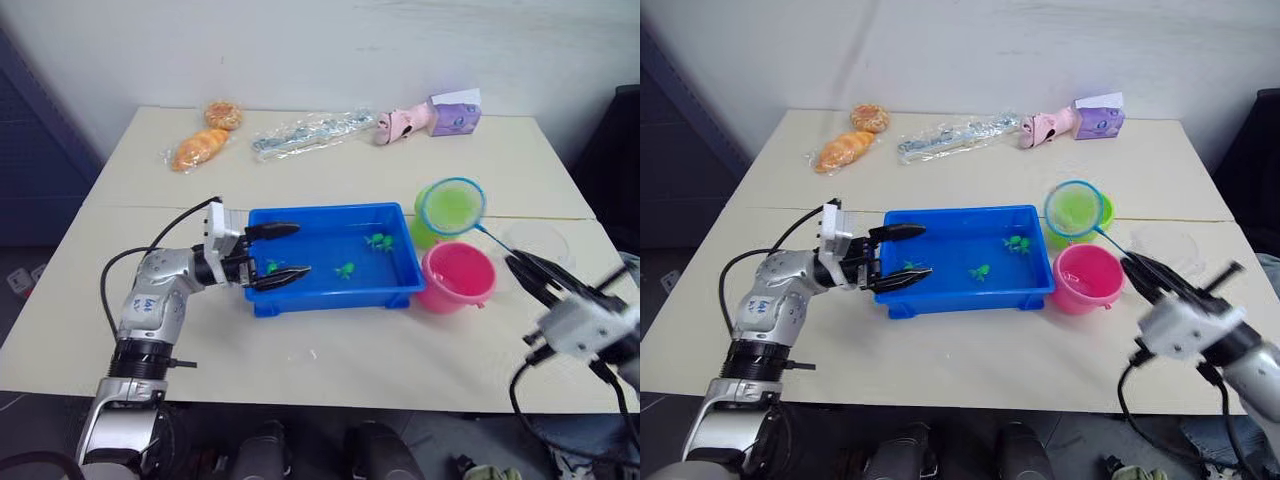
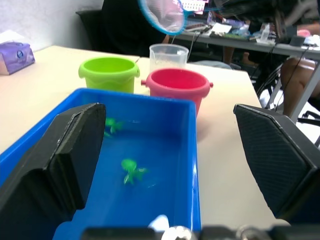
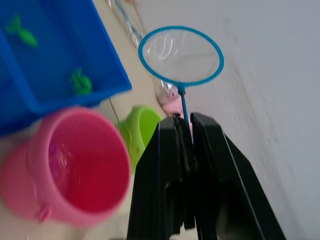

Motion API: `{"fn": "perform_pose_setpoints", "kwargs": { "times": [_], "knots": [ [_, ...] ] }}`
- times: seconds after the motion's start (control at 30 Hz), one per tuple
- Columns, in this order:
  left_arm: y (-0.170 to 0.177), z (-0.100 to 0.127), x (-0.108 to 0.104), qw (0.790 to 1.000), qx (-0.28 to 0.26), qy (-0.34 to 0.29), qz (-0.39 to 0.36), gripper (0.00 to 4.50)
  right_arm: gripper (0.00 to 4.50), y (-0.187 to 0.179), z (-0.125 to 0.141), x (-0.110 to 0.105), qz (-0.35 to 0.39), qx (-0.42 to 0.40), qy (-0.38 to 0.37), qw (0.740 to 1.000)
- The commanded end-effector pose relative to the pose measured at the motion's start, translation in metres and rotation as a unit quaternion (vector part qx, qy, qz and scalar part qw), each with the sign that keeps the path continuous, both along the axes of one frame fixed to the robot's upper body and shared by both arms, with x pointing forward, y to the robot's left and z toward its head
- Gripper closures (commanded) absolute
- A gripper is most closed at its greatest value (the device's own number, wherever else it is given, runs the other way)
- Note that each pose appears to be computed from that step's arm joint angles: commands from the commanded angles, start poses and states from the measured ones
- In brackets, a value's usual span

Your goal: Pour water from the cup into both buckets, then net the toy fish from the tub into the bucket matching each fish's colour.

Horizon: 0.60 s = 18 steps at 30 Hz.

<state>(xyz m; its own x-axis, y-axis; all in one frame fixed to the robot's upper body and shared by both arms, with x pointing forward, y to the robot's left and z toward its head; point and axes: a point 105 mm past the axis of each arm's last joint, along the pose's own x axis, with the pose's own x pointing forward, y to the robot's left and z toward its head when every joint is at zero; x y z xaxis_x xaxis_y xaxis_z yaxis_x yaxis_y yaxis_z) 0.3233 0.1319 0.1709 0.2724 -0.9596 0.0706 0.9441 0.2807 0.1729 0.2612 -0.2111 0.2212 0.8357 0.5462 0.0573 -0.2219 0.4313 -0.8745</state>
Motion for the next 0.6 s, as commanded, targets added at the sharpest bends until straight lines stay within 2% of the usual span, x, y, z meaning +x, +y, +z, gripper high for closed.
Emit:
{"fn": "perform_pose_setpoints", "kwargs": {
  "times": [0.03, 0.1, 0.2, 0.37, 0.6],
  "knots": [
    [0.015, 0.007, -0.002, 0.999, 0.003, -0.023, 0.023, 0.09, 4.5, 0.034, -0.005, 0.009, 0.038, 0.108, 0.136, 0.984],
    [0.019, 0.007, -0.003, 0.999, 0.004, -0.025, 0.032, 0.09, 4.5, 0.05, -0.013, 0.013, 0.041, 0.187, 0.227, 0.955],
    [0.023, 0.005, -0.007, 0.999, 0.003, -0.025, 0.039, 0.09, 4.5, 0.073, -0.024, 0.016, 0.037, 0.238, 0.319, 0.917],
    [0.026, 0.002, -0.014, 0.998, 0.005, -0.023, 0.049, 0.09, 4.5, 0.084, -0.04, 0.031, -0.03, 0.297, 0.376, 0.877],
    [0.027, 0.002, -0.014, 0.998, 0.008, -0.022, 0.058, 0.09, 4.5, 0.09, -0.053, 0.047, -0.088, 0.35, 0.388, 0.848]
  ]
}}
